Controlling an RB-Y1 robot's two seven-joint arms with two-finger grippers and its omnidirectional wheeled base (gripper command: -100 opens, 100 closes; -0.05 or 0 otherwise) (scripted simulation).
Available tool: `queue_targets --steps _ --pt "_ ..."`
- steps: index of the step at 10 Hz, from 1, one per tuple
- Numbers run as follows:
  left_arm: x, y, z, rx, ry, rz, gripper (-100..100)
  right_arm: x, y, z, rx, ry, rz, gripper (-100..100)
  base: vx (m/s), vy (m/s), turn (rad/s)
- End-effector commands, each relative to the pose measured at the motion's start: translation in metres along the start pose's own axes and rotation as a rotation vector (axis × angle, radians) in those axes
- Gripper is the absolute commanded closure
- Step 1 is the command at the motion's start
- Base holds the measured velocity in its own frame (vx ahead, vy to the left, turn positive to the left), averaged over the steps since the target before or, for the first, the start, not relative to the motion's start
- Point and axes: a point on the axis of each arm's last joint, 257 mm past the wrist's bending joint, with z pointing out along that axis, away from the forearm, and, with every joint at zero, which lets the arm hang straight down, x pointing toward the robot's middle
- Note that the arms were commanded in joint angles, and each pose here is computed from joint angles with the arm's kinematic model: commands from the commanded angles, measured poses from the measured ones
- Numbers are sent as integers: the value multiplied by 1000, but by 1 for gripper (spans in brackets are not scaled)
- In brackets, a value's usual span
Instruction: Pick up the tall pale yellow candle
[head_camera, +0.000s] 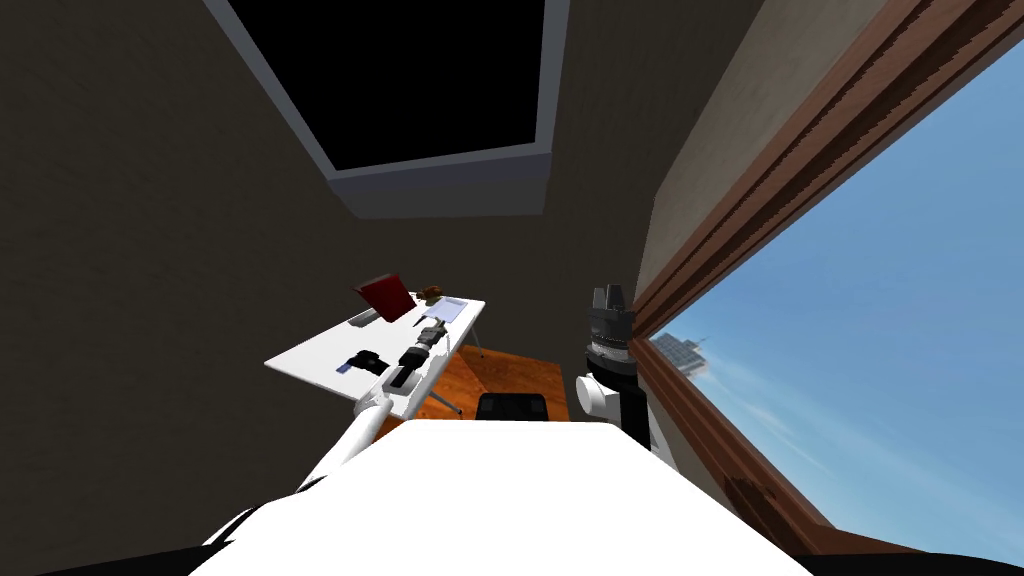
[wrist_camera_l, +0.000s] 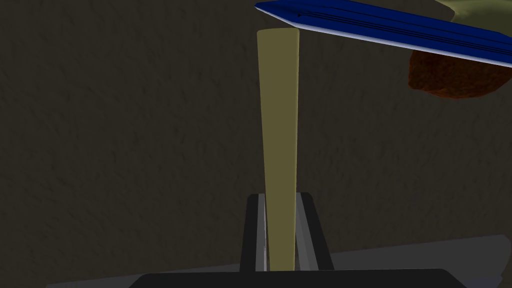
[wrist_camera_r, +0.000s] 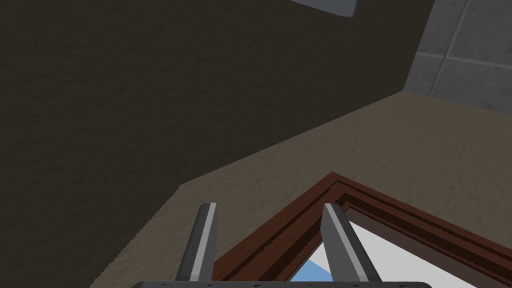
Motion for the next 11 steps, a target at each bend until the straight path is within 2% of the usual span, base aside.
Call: queue_targets --steps 1,2,3,4,5,6,7,8,9,10,11 --pt "6 -1 -14 -22 10 -8 100 0 0 0 0 0 0 0 31 21 -78" --pt "6 -1 -22 -21 12 -3 100 0 0 0 0 0 0 0 33 36 -53" --pt "-2 -4 -19 -12 -5 1 100 0 0 0 0 0 0 0 14 22 6" --pt "4 -3 -33 -36 8 -6 100 0 0 0 0 0 0 0 31 31 -96" --pt "1 -5 -37 -32 3 0 100 0 0 0 0 0 0 0 35 34 -45" --pt "5 -3 -49 -56 12 -8 100 0 0 0 0 0 0 0 44 45 -80" --pt "2 -5 -56 -54 11 -1 100 0 0 0 0 0 0 0 40 40 -48" --pt "-7 -8 -53 -45 -7 4 100 0 0 0 0 0 0 0 15 17 14" --pt "2 -5 -67 -75 13 -5 100 0 0 0 0 0 0 0 26 25 -87" --pt "0 -6 -74 -74 13 1 100 0 0 0 0 0 0 0 31 33 -56" --pt "-11 -10 -70 -63 -9 7 100 0 0 0 0 0 0 0 12 19 12"
